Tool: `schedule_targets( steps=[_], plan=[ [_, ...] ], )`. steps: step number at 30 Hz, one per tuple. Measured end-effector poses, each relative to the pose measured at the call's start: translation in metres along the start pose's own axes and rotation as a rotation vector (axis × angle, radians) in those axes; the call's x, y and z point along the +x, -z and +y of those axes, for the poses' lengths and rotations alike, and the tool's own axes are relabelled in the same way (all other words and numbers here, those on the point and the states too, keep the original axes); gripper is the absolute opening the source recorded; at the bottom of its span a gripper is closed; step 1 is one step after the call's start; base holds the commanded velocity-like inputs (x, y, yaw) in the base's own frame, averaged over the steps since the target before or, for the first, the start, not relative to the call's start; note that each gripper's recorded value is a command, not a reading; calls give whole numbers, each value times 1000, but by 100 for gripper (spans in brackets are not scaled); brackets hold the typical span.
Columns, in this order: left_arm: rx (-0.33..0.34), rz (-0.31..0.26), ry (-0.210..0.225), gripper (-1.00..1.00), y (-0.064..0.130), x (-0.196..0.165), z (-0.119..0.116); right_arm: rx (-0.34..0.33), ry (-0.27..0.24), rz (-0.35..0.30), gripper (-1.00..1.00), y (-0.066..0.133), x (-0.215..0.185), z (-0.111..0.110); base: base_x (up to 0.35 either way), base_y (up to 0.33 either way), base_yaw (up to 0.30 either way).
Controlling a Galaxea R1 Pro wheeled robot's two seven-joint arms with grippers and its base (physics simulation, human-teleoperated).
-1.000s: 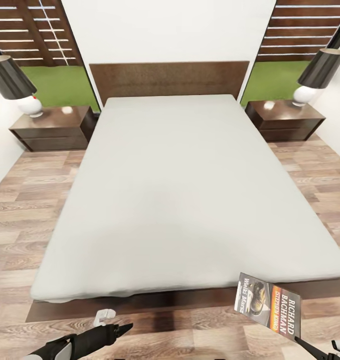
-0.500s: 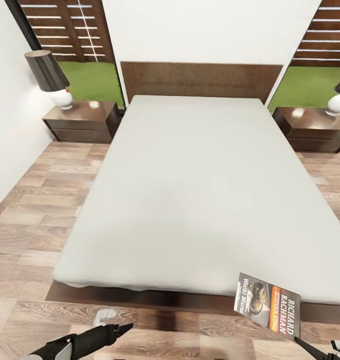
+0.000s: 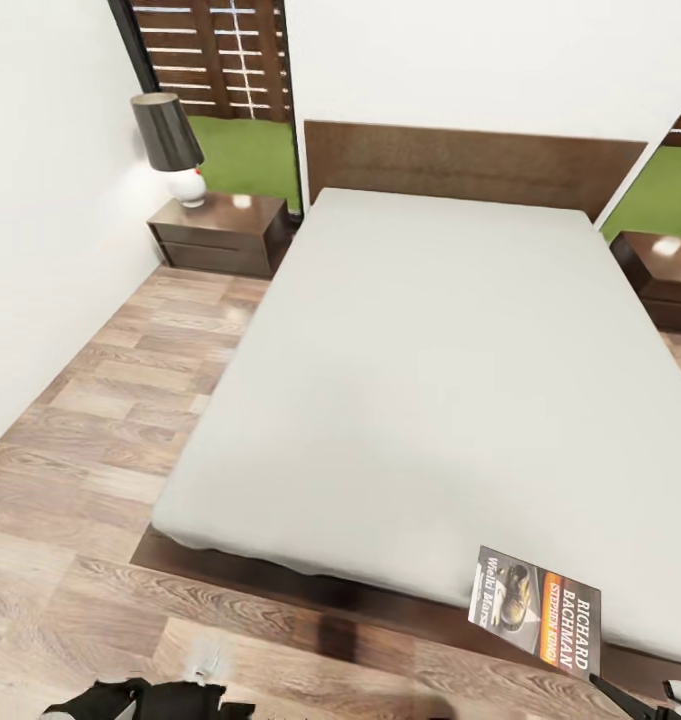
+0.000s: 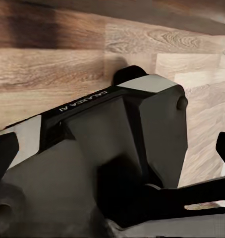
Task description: In the bedroom, move the book from the bed onto either nightstand, and place the two sandals side by side next to the bed.
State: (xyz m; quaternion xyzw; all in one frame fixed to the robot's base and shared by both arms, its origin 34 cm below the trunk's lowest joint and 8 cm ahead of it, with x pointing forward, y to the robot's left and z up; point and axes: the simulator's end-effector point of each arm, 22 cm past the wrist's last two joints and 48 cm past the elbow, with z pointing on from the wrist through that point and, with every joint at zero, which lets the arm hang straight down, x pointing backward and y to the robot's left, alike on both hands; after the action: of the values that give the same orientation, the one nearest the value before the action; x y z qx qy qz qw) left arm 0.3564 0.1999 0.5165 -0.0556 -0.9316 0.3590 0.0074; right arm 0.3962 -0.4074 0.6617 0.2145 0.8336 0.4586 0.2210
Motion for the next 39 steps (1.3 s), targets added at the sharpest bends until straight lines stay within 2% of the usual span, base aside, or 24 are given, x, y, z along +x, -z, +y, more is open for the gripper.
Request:
schedule_targets(
  steps=[1,3,5,8,10,16,24,39],
  plan=[
    [-6,26,-14,100,0,9,1,0,0,0,-100,0,0,0,0,0,293],
    [-36,119,-53,100,1,45,7,0,0,0,-100,0,0,0,0,0,293],
    [-84,169,-73,100,2,68,17,0,0,0,-100,0,0,0,0,0,293],
    [-137,182,-82,100,3,75,27,0,0,0,-100,0,0,0,0,0,293],
    [-162,185,-83,100,4,78,32,0,0,0,-100,0,0,0,0,0,293],
    [-179,165,-67,100,2,75,34,1,-1,0,-100,0,0,0,0,0,293],
    [-197,75,21,100,4,59,39,1,-1,-1,-100,0,0,0,0,0,293],
    [-197,66,31,100,4,57,39,0,-2,-1,-100,0,0,0,0,0,293]
  ],
)
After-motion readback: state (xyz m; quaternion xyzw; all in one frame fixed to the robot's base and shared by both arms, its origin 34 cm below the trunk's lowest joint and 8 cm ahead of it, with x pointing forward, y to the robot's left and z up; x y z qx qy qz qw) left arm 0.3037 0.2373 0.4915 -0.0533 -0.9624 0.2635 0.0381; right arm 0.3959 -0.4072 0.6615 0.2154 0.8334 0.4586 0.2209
